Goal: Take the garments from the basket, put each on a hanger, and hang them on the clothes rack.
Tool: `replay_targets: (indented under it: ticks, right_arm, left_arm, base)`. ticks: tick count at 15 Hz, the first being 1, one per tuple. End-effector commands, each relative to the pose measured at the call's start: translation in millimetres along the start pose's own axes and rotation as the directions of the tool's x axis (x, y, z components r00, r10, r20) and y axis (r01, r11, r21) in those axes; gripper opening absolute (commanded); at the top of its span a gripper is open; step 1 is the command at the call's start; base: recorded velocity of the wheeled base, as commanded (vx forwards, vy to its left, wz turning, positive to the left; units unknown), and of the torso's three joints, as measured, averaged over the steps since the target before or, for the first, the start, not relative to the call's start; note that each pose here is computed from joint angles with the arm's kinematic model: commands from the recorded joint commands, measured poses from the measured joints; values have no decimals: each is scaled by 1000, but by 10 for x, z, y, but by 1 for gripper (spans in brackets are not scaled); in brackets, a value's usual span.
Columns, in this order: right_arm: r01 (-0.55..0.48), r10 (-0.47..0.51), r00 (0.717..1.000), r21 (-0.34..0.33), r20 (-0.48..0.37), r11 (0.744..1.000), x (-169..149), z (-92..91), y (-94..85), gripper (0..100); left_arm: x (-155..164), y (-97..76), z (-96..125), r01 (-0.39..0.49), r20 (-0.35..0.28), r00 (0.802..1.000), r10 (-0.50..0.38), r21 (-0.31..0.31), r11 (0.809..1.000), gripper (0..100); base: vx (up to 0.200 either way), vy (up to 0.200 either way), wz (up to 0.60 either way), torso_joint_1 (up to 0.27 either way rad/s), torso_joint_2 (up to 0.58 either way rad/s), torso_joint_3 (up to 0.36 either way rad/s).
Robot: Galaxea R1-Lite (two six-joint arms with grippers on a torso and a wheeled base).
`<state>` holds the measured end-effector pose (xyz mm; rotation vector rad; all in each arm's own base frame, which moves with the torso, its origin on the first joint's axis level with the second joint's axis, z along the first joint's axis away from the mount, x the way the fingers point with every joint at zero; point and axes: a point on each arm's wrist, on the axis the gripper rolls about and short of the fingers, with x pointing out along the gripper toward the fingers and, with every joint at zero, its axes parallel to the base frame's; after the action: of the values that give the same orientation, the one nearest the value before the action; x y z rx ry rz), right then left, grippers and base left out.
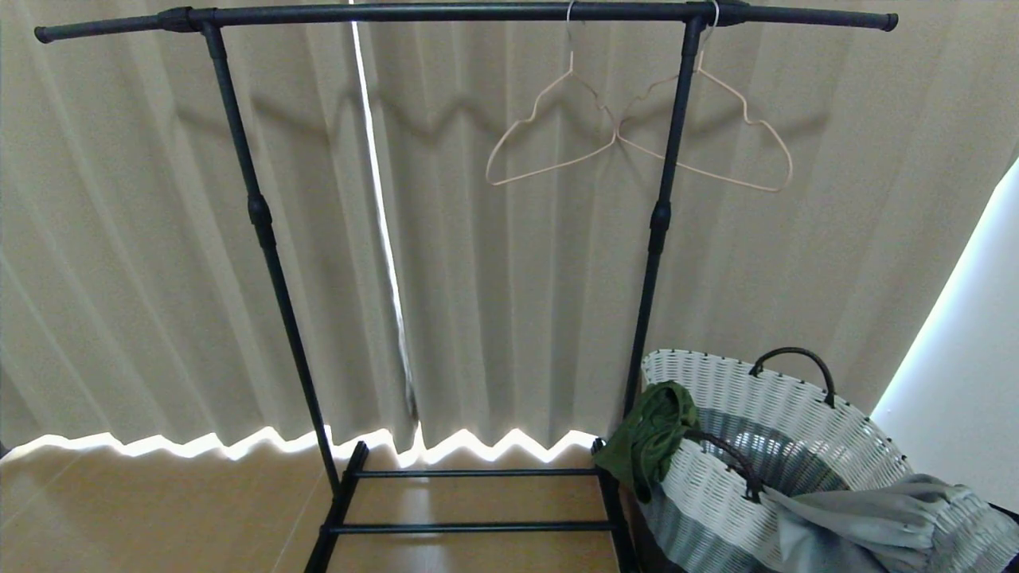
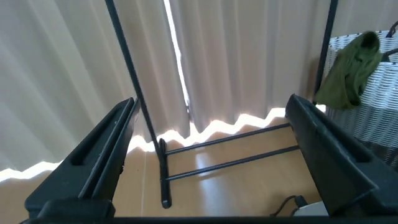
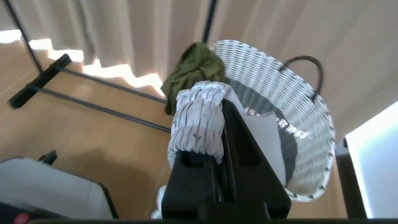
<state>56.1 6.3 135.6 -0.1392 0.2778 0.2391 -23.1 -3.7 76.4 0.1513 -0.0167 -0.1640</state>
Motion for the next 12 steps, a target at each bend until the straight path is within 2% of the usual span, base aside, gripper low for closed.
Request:
replay_targets:
  ticks: [1, 2, 3, 4, 5, 6, 7, 9, 10, 11, 12]
  right_arm:
    - [-50, 50, 999, -13, -4, 999, 8, 14, 26, 0]
    - [-69, 69, 998, -18, -5, 997, 5, 51, 33, 0]
    - [-95, 94, 995, -21, -26, 995, 3, 122, 37, 0]
    - [-112, 111, 993, -27, -25, 993, -15, 225, 36, 0]
    - [-138, 138, 990, -36, -14, 990, -46, 351, 39, 0]
    - [-153, 152, 988, -41, -14, 987, -56, 400, 44, 0]
    - [-188, 188, 982, -53, -6, 981, -58, 505, 56, 0]
    - [-240, 240, 971, -71, -3, 968, 7, 616, 87, 0]
    - [-278, 279, 960, -83, 2, 957, 57, 727, 116, 0]
    - [-307, 310, 950, -94, 22, 947, 95, 879, 141, 0]
    - [-314, 319, 947, -94, 38, 945, 111, 973, 148, 0]
  left_arm:
    - [1, 0, -1, -1, 2, 1000, 1, 1, 1000, 100]
    - [1, 2, 13, -3, 15, 1000, 3, 2, 1000, 100]
    - [-2, 9, 71, -4, 72, 997, 3, 11, 1000, 100]
    - [-4, 1, 117, 54, 119, 991, -57, 23, 998, 100]
    - [-40, -13, 229, 158, 166, 972, -164, 49, 986, 100]
    - [-60, -13, 307, 202, 185, 960, -210, 62, 977, 100]
    - [-23, 11, 514, 271, 169, 946, -278, 64, 961, 100]
    - [144, 76, 842, 341, 115, 932, -344, 43, 939, 100]
    - [330, 128, 1044, 396, 69, 916, -396, 17, 918, 100]
    - [618, 196, 1237, 421, 8, 907, -421, -24, 907, 100]
    - [809, 224, 1298, 438, -25, 898, -439, -51, 898, 100]
  base:
    - [0, 0, 0, 0, 0, 0]
    - [0, 0, 0, 0, 0, 0]
    - [0, 0, 0, 0, 0, 0]
    - [0, 0, 0, 0, 0, 0]
    - [0, 0, 0, 0, 0, 0]
    - [0, 0, 0, 0, 0, 0]
    - [0, 0, 0, 0, 0, 0]
    - [0, 0, 0, 0, 0, 0]
    - [0, 0, 0, 0, 0, 0]
    - [0, 0, 0, 0, 0, 0]
    - [0, 0, 0, 0, 0, 0]
